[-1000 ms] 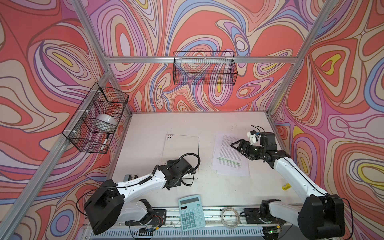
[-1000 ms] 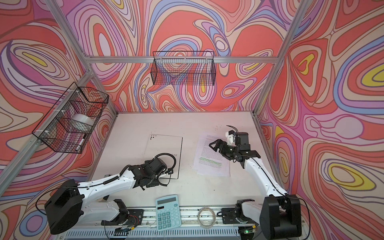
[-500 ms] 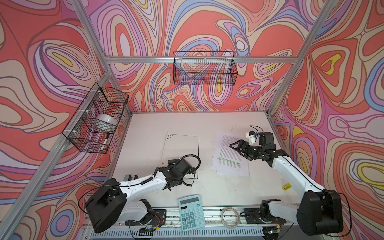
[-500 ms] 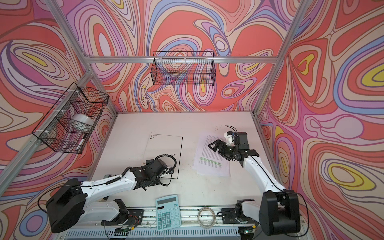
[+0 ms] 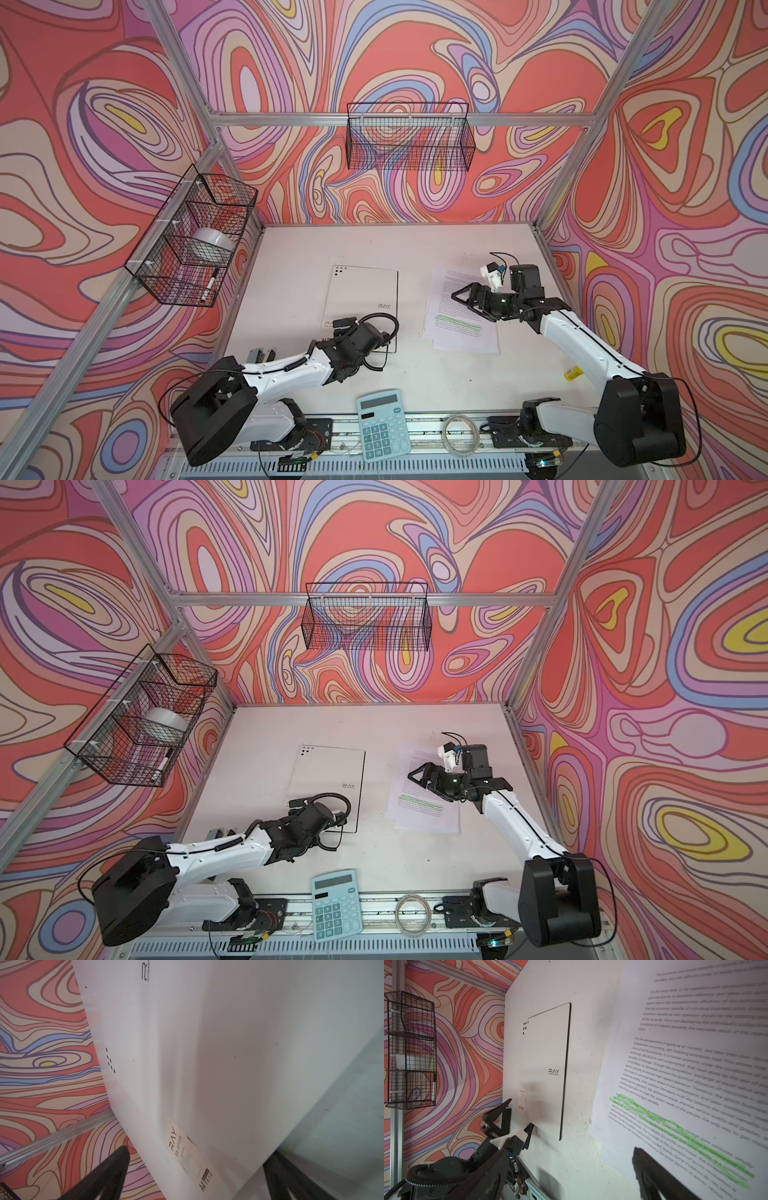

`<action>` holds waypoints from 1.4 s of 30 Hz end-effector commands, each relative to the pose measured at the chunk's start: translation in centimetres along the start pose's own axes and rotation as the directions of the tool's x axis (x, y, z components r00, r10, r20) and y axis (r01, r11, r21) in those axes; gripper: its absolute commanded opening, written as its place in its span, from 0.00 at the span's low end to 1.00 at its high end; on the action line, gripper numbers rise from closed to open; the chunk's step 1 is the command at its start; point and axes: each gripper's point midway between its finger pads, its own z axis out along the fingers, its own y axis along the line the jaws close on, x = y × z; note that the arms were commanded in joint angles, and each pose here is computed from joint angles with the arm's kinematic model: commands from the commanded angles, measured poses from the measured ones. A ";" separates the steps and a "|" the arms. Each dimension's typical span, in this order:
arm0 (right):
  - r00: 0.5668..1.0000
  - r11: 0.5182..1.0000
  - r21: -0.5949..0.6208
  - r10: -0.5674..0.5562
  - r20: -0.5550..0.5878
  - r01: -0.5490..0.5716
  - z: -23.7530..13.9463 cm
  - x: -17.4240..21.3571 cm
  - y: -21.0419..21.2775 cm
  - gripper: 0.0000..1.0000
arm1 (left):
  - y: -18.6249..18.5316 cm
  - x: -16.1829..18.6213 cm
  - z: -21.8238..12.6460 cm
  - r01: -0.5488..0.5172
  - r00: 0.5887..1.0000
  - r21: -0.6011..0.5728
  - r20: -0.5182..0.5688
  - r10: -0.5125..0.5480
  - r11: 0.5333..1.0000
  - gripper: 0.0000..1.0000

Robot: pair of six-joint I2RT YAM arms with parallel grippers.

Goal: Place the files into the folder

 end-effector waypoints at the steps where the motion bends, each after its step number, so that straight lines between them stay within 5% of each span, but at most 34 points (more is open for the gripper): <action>1: 0.997 0.997 -0.039 -0.067 -0.041 0.065 0.8 0.4 1.7 0.99 | 1.8 -0.4 -0.2 0.067 0.998 -0.089 0.011 -0.066 0.994 1.00; 42: 0.945 0.965 -0.260 -0.120 -0.303 0.040 15.8 7.5 6.1 0.98 | 5.9 -2.2 -0.6 0.143 0.990 -0.230 0.030 -0.140 0.963 1.00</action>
